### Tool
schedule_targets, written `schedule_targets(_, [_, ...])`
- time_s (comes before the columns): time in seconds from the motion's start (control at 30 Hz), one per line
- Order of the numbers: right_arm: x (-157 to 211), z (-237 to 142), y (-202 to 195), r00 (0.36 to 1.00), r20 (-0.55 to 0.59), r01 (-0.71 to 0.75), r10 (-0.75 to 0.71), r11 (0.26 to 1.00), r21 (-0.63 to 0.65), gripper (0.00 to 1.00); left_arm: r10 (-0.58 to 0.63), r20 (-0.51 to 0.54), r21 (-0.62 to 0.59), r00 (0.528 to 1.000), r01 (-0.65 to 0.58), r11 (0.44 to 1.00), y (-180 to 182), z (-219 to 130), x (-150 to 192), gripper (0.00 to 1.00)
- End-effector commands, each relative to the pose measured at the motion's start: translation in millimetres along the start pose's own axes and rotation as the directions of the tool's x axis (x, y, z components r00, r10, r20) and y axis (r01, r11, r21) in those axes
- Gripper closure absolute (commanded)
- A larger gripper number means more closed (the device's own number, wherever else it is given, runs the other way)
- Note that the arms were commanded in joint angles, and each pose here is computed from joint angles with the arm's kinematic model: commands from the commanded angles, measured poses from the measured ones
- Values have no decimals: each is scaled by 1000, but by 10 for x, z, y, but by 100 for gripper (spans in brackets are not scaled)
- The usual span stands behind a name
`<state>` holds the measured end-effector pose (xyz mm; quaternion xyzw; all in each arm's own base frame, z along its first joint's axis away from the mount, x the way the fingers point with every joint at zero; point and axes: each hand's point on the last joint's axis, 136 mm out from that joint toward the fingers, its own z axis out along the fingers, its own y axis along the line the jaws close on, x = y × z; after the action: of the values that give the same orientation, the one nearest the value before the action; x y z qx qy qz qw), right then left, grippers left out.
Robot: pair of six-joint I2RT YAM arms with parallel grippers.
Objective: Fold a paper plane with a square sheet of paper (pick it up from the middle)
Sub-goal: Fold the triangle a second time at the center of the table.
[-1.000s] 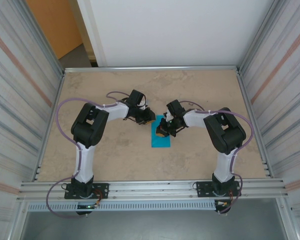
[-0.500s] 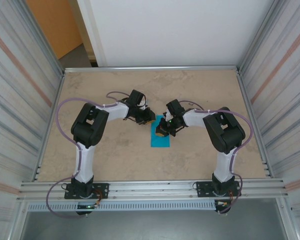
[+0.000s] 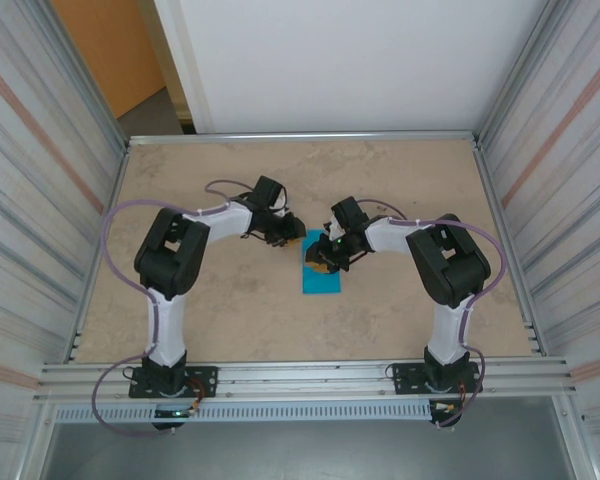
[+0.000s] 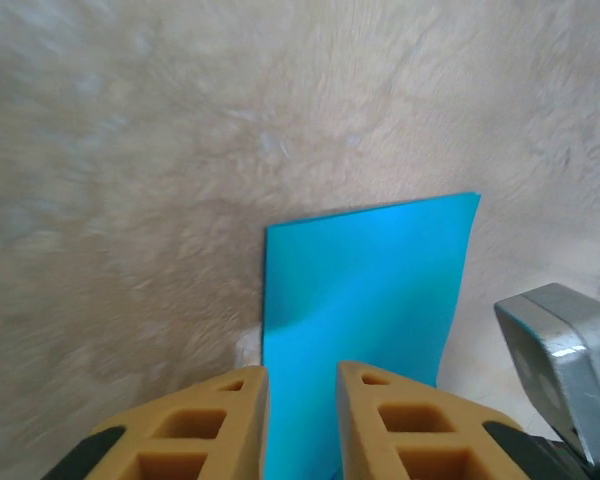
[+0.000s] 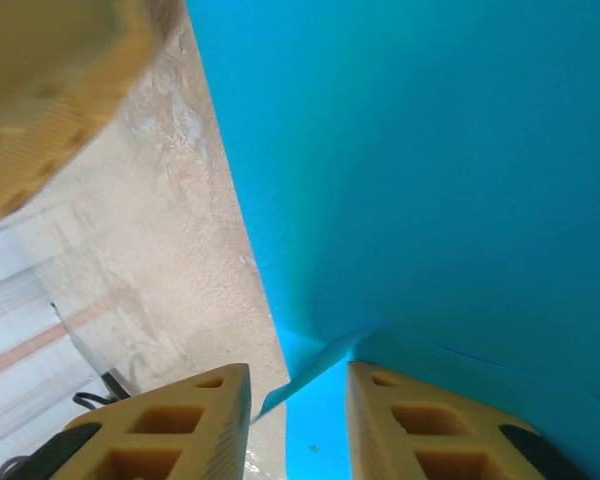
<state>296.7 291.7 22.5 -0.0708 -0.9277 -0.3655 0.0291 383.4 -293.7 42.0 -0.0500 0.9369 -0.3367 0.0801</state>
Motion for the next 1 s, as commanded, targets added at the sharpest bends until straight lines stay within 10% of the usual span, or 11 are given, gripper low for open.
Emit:
schedule_targets(0.0, [66, 67, -256, 999, -13, -40, 41, 995, 90, 66, -8, 88, -14, 996, 9, 1000, -3, -384, -151, 73])
schedule_targets(0.5, [92, 105, -392, 1000, -17, -14, 17, 988, 154, 62, -70, 131, 42, 989, 65, 997, 174, -653, 126, 68])
schedule_targets(0.97, [142, 136, -621, 999, -30, -22, 31, 965, 261, 94, 6, 2, 61, 1000, -6, 998, -15, -309, 660, 92])
